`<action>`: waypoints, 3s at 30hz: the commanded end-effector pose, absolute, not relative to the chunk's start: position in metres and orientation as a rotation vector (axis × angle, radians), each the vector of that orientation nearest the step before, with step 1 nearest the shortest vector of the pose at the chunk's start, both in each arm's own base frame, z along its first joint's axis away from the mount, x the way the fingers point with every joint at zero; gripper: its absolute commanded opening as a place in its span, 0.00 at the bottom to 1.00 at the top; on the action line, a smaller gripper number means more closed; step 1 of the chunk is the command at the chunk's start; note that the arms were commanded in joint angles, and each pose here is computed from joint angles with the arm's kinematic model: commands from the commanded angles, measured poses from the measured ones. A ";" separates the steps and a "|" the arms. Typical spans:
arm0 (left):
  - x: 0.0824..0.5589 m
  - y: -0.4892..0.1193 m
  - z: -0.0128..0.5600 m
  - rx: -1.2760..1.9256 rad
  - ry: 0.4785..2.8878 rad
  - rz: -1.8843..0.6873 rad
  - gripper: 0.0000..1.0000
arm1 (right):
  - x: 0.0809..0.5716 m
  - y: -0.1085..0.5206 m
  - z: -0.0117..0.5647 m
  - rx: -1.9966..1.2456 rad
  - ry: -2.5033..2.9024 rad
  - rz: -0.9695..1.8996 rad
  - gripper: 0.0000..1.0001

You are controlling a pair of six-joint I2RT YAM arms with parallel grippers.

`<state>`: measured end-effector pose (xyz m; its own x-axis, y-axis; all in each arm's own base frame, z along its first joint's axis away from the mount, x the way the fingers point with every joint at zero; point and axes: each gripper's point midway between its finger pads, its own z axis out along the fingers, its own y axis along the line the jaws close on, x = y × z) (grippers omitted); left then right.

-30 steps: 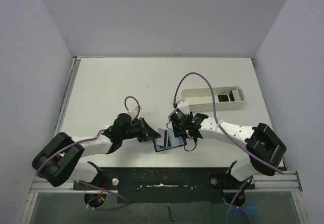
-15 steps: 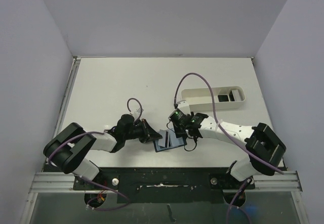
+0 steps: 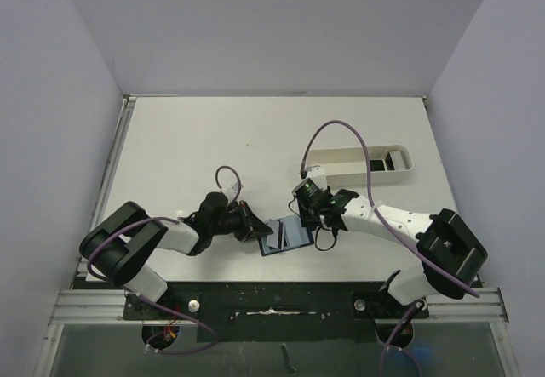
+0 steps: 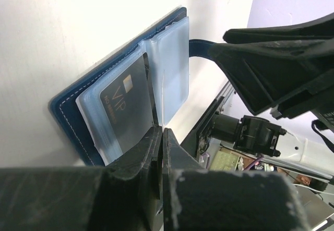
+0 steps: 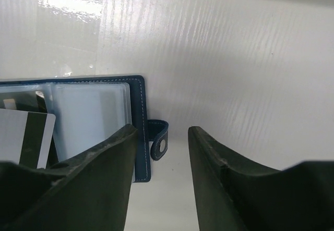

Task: Put the credit cards into the card holder
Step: Insert the credit card into the card holder.

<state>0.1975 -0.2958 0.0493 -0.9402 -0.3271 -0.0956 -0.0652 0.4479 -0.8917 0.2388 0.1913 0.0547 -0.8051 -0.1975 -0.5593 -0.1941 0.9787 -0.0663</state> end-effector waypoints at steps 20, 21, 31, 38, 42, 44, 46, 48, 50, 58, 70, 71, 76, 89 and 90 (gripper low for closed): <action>0.213 -0.286 0.062 -0.290 2.361 -1.470 0.00 | 0.207 0.225 0.020 -0.186 2.563 0.241 0.11; 0.212 -0.285 0.060 -0.294 2.368 -1.463 0.00 | 0.206 0.225 0.019 -0.184 2.568 0.234 0.10; 0.212 -0.272 0.061 -0.305 2.383 -1.384 0.00 | 0.200 0.226 0.017 -0.186 2.580 0.208 0.09; 0.206 -0.259 0.053 -0.310 2.408 -1.327 0.00 | 0.200 0.226 0.018 -0.179 2.576 0.204 0.09; 0.204 -0.258 0.051 -0.297 2.420 -1.329 0.00 | 0.200 0.225 0.017 -0.181 2.579 0.199 0.09; 0.202 -0.256 0.048 -0.298 2.428 -1.324 0.00 | 0.201 0.225 0.017 -0.180 2.578 0.196 0.09; 0.202 -0.255 0.047 -0.302 2.432 -1.319 0.00 | 0.201 0.225 0.017 -0.182 2.577 0.196 0.09; 0.201 -0.254 0.045 -0.301 2.435 -1.320 0.00 | 0.201 0.225 0.018 -0.182 2.576 0.190 0.09; 0.200 -0.256 0.045 -0.293 2.431 -1.339 0.00 | 0.201 0.223 0.017 -0.182 2.578 0.178 0.09; 0.195 -0.266 0.049 -0.280 2.396 -1.477 0.00 | 0.201 0.223 0.015 -0.190 2.585 0.164 0.10; 0.199 -0.262 0.054 -0.286 2.390 -1.422 0.00 | 0.210 0.231 0.059 -0.198 2.527 0.120 0.30; 0.200 -0.261 0.056 -0.285 2.385 -1.415 0.00 | 0.210 0.233 0.066 -0.200 2.518 0.127 0.34; 0.203 -0.262 0.061 -0.281 2.358 -1.422 0.00 | 0.214 0.251 0.082 -0.199 2.484 0.213 0.32; 0.198 -0.265 0.055 -0.282 2.362 -1.473 0.00 | 0.217 0.266 0.050 -0.231 2.528 0.216 0.29; 0.198 -0.265 0.054 -0.281 2.362 -1.476 0.00 | 0.216 0.265 0.048 -0.231 2.533 0.212 0.28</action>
<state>0.1941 -0.2592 0.0428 -0.9243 -0.3525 -0.1464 -0.0469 0.4857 -0.8729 0.2085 0.2531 0.0441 -0.8317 -0.1364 -0.5382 -0.2058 0.9760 0.0707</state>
